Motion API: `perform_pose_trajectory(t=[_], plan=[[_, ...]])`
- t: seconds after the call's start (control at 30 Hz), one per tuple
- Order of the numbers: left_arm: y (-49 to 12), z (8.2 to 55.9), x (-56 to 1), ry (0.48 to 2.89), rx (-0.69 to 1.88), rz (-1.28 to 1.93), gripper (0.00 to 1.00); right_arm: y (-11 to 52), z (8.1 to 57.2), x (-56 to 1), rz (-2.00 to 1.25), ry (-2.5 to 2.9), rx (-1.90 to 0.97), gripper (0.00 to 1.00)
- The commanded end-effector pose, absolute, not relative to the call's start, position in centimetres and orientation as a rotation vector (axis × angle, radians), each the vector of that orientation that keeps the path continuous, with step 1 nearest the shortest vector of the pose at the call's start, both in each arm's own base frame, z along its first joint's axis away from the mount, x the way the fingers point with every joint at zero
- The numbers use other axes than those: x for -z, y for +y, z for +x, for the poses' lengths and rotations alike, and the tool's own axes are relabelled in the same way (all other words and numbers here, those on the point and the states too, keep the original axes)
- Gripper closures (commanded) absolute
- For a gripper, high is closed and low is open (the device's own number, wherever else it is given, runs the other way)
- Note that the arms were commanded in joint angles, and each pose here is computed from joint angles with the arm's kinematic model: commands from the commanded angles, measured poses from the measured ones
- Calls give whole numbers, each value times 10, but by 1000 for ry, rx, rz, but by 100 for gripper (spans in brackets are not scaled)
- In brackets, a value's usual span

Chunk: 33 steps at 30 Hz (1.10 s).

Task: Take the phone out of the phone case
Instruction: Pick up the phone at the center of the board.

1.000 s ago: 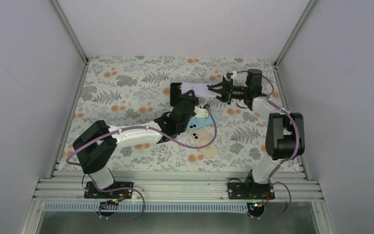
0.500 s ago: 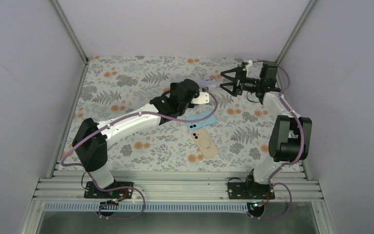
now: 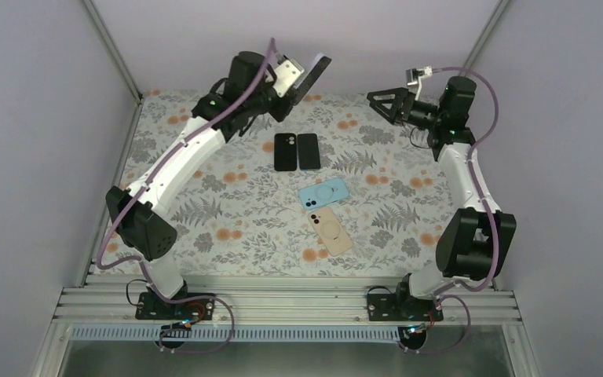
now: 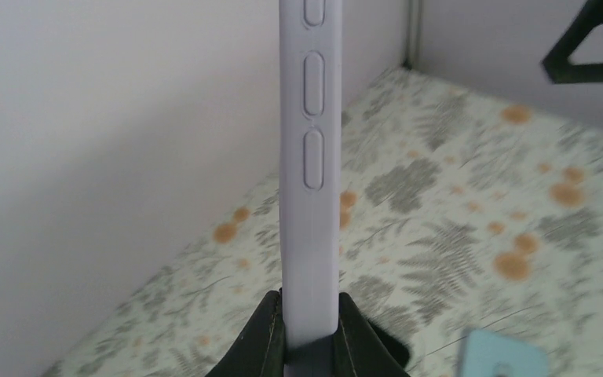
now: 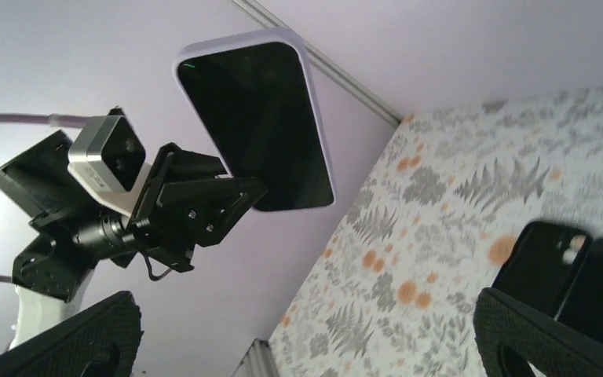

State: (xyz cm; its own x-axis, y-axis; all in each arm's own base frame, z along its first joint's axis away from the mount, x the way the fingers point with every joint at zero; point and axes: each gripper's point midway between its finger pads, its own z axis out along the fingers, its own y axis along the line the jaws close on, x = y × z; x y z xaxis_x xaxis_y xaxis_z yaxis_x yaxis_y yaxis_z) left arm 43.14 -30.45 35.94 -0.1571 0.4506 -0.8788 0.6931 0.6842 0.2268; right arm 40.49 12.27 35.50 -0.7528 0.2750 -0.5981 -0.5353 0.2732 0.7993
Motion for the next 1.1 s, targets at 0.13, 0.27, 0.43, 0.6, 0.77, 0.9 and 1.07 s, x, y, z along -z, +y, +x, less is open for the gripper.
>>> perform_pose_trajectory(t=[0.13,0.27,0.43,0.6,0.77,0.9,1.07], plan=[[-309,392,-431,1686,1002,797,98,133,403,-414,-419,1699,-1361,1],[-304,383,-438,1655,1261,764,98,147,399,-422,-445,1669,-1355,0],[-310,360,-450,1533,1501,827,98,165,393,-425,-460,1665,-1395,0],[-309,347,-445,1498,1644,808,98,179,385,-426,-455,1664,-1440,2],[-311,339,-436,1489,1691,809,98,199,371,-431,-500,1637,-1467,8],[-321,323,-432,1463,1724,871,98,210,366,-426,-518,1646,-1476,14],[-332,307,-432,1436,1736,944,98,212,362,-422,-505,1658,-1516,32]])
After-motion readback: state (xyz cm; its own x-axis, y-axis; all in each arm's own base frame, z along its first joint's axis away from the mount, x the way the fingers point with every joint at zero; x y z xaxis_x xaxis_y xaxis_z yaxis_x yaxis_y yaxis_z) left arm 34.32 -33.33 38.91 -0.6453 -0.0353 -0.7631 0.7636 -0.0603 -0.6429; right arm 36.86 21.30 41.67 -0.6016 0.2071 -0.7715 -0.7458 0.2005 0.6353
